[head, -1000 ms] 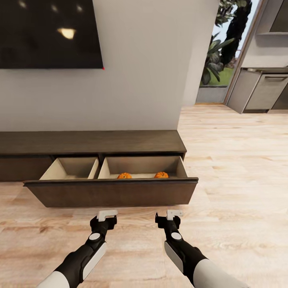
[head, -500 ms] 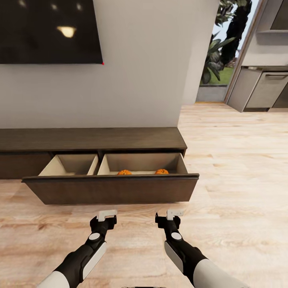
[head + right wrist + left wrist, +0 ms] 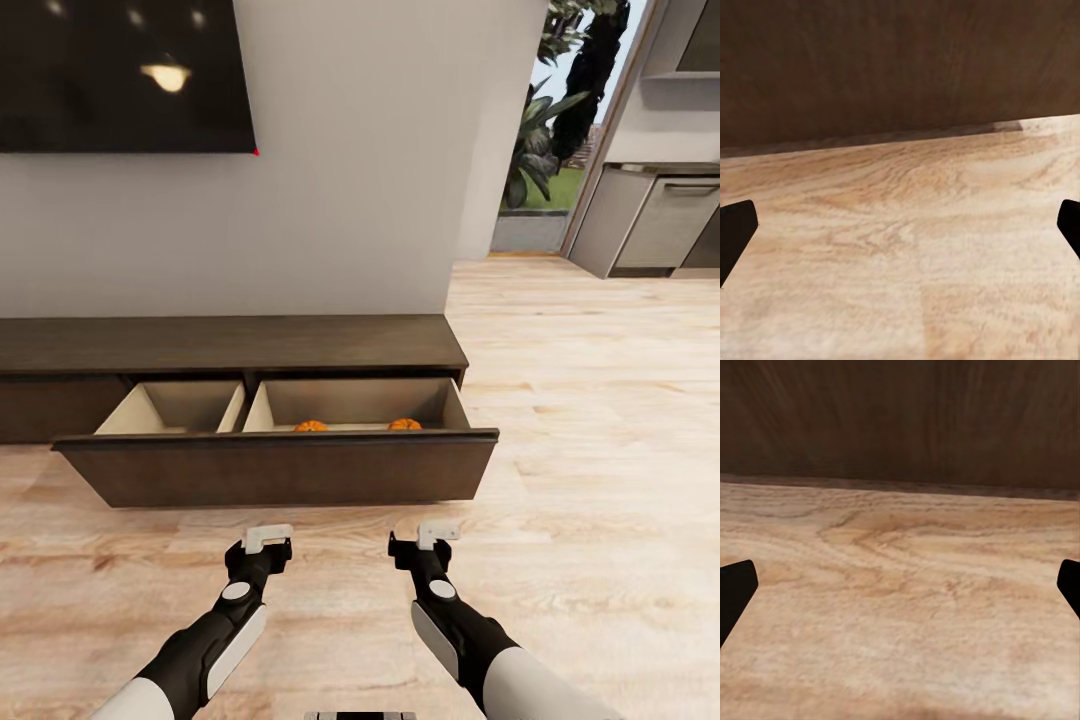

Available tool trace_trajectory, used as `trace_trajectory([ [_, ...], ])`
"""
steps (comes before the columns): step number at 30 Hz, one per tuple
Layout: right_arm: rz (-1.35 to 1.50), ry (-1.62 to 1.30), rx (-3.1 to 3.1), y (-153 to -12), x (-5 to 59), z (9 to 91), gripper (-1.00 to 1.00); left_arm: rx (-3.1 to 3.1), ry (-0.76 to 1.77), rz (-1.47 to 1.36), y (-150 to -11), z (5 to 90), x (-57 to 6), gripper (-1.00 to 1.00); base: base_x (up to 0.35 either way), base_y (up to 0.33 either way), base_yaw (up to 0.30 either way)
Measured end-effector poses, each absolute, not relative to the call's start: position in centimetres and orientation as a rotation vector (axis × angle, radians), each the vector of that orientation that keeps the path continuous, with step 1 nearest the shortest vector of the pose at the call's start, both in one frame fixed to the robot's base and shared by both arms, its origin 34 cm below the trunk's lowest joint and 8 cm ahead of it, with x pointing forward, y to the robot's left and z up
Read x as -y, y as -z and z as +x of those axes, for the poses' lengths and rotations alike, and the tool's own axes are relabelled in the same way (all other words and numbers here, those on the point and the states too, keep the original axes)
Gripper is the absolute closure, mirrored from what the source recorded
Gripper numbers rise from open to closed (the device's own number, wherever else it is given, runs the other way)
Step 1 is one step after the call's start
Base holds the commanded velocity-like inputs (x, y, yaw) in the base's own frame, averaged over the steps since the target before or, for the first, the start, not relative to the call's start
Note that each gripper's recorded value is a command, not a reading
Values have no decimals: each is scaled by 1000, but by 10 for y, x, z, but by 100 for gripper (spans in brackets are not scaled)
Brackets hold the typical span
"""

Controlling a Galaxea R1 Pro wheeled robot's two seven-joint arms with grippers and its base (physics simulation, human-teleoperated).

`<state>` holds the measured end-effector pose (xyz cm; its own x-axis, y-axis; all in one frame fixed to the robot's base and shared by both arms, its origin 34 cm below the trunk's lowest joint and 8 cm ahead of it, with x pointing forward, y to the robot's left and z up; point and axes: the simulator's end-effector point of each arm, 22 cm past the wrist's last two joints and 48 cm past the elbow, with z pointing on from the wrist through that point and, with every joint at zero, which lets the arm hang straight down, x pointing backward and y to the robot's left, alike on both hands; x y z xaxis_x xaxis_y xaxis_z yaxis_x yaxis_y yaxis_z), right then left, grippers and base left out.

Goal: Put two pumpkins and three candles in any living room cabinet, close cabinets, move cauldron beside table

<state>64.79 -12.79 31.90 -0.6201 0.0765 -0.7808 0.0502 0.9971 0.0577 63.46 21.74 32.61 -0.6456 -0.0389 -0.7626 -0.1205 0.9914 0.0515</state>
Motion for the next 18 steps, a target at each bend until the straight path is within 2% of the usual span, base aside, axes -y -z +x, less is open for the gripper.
trace_trajectory([
  [4, 74, -47, -2238, -320, 126, 648, -100, -2273, -124, -108, -326, 634, -217, -100, 171, 51, 0],
  [13, 76, -53, -2218, -325, 124, 652, -100, -2271, -129, -107, -326, 635, -218, -100, 276, 110, 0],
  [18, 98, -59, -2185, -330, 125, 657, -100, -2270, -130, -108, -327, 635, -218, -100, 149, 33, 0],
])
